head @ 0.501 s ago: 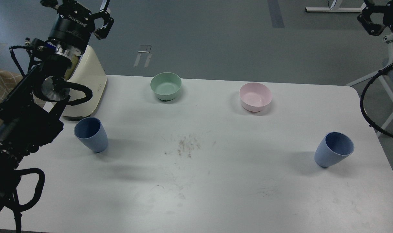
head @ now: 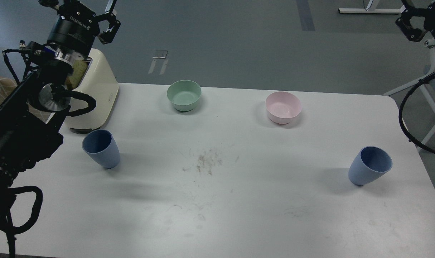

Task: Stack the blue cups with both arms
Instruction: 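Move the left arm down toward the blue cup near it, then grasp the blue cup near the left arm with the left gripper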

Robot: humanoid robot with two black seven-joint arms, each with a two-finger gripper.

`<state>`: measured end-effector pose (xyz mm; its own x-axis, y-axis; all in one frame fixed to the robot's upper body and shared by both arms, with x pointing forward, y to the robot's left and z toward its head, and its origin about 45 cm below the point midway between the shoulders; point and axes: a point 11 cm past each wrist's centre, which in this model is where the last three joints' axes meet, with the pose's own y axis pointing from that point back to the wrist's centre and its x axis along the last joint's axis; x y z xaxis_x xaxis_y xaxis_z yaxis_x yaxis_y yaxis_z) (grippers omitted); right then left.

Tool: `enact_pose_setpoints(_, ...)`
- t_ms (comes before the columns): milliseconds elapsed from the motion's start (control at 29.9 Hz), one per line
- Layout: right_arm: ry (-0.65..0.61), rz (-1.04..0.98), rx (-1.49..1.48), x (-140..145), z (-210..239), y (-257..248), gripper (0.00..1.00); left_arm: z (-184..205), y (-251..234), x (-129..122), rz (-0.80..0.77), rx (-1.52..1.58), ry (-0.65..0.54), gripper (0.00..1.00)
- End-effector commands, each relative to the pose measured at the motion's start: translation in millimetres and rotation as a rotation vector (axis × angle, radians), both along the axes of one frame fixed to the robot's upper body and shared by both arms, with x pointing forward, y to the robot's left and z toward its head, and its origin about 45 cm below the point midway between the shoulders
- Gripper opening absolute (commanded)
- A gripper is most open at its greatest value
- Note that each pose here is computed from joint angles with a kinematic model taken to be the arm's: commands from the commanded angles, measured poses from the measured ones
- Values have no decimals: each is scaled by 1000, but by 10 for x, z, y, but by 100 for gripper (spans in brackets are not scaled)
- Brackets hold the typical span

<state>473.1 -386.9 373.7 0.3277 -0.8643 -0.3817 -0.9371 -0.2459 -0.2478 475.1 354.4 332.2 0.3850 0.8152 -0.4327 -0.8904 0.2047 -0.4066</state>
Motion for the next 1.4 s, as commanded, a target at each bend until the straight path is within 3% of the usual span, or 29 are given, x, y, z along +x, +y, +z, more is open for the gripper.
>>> enact_pose_setpoints(0, 16, -11, 10, 10, -67, -33, 100, -13, 10, -1, 1, 12, 6, 98)
enact_pose_setpoints(368, 70, -37, 30, -11, -322, -121, 100, -123, -62, 14, -39, 54, 78, 98)
enact_pose_setpoints(669, 82, -50, 35, -56, -433, -165, 100, 159, -86, -109, -88, 205, 1, 97)
enact_pose_setpoints(836, 74, -68, 44, -90, -487, -210, 100, 416, -30, -350, -137, 596, -57, 97)
enact_pose_setpoints(1203, 73, -90, 53, -145, -590, -267, 100, 330, 174, -1013, -228, 1261, -135, 92)
enact_pose_setpoints(1370, 58, -102, 68, -157, -558, -309, 100, -20, 489, -1228, -270, 1631, -102, 92)
